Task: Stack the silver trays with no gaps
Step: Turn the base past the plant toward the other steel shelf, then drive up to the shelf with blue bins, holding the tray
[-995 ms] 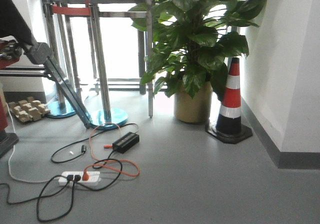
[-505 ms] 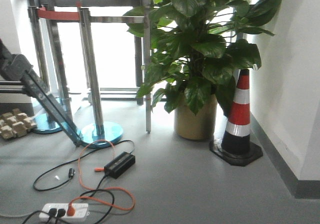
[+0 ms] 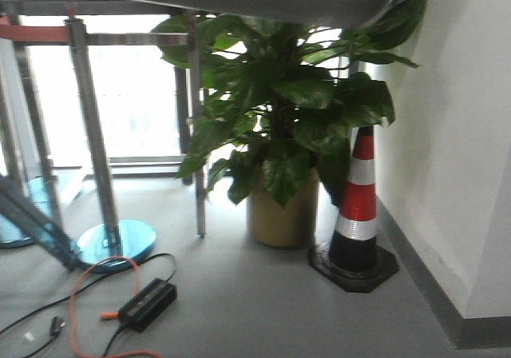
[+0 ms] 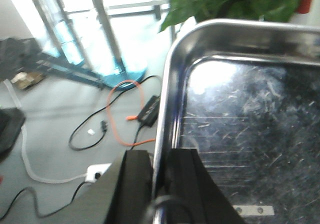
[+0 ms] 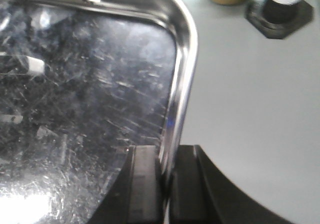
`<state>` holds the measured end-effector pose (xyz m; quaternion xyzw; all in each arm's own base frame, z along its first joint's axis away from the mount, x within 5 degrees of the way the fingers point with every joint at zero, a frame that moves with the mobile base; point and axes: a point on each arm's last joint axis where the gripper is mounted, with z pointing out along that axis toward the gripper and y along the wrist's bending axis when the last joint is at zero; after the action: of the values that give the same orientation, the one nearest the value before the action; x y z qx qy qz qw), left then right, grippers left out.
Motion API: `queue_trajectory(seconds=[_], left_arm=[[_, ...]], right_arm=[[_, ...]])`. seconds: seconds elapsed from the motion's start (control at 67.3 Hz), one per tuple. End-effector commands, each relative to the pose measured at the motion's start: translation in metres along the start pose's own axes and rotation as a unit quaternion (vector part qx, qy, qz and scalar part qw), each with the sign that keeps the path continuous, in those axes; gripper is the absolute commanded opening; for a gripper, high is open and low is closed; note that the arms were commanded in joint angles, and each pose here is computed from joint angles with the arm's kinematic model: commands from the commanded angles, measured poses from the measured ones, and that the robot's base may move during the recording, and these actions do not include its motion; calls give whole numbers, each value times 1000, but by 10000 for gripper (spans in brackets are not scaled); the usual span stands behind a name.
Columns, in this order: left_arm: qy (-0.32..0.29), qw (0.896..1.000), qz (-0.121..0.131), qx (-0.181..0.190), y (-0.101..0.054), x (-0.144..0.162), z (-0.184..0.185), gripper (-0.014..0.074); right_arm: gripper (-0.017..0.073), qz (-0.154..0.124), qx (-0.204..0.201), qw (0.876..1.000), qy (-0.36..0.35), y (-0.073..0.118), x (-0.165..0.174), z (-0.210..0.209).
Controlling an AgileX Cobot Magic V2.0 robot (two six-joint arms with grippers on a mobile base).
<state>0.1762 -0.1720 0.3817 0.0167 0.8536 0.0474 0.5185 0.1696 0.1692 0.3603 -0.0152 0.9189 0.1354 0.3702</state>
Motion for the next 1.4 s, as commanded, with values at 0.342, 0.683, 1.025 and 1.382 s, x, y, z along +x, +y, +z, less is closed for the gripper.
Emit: queue_trajectory(seconds=[0.342, 0.683, 1.025, 1.382], left_arm=[[-18, 998, 7, 65, -16, -2, -3, -16], [-18, 998, 7, 65, -16, -2, -3, -16], [-18, 998, 7, 65, -16, -2, -3, -16], [-18, 998, 7, 65, -16, -2, -3, -16]], right_arm=[[-16, -4, -223, 968, -117, 42, -21, -16], [-16, -4, -223, 968, -117, 42, -21, -16], [-16, -4, -223, 968, -117, 42, -21, -16], [-16, -4, -223, 968, -117, 42, -21, -16]])
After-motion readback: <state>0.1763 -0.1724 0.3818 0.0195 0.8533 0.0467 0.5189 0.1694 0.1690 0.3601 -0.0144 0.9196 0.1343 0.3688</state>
